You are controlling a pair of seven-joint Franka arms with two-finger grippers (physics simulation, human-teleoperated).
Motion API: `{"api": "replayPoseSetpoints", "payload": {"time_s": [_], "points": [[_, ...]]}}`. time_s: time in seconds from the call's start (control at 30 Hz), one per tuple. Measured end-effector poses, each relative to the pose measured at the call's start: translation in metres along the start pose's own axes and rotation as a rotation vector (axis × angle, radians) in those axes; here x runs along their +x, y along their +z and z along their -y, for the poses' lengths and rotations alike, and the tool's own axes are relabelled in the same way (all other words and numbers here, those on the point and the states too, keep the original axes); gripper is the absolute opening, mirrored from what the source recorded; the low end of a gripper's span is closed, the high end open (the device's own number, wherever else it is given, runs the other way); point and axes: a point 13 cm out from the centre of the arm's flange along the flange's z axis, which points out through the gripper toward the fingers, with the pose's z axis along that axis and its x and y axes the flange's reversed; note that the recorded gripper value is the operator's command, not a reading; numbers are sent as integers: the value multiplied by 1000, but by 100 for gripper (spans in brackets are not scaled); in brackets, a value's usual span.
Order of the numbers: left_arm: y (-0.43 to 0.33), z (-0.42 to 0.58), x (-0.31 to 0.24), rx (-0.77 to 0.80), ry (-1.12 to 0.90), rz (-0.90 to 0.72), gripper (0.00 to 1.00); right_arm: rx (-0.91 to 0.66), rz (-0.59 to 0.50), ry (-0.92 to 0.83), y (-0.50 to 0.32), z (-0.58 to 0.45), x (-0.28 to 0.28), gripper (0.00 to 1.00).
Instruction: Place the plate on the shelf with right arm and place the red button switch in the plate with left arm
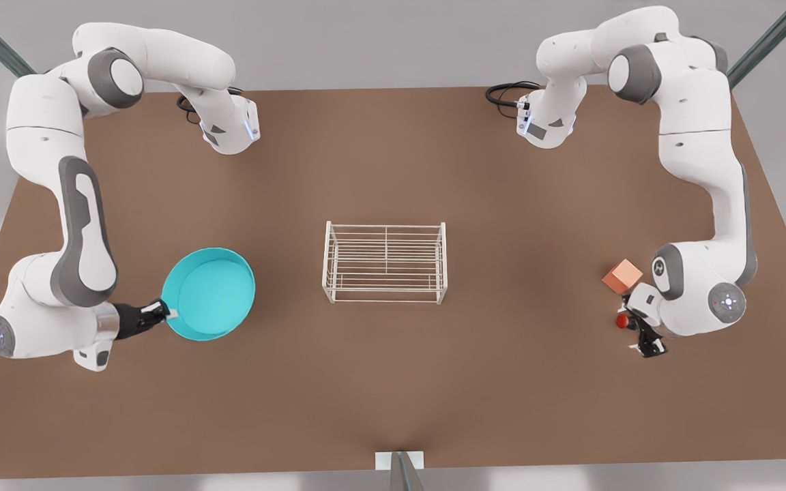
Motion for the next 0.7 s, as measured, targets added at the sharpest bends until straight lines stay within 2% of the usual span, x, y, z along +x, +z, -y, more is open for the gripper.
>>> {"api": "replayPoseSetpoints", "payload": {"time_s": [0.23,0.37,0.57,0.7], "points": [[27,9,38,17,44,-43,100,-12,-43,-49,16,-142,-49,14],[42,25,53,24,62,-45,100,70,-88,-58,44,-210,-68,14],[51,24,50,4,101,-40,100,169,-135,-14,81,-285,-69,14],[65,21,52,-5,116,-30,100,201,-130,44,105,-323,-72,14]]}}
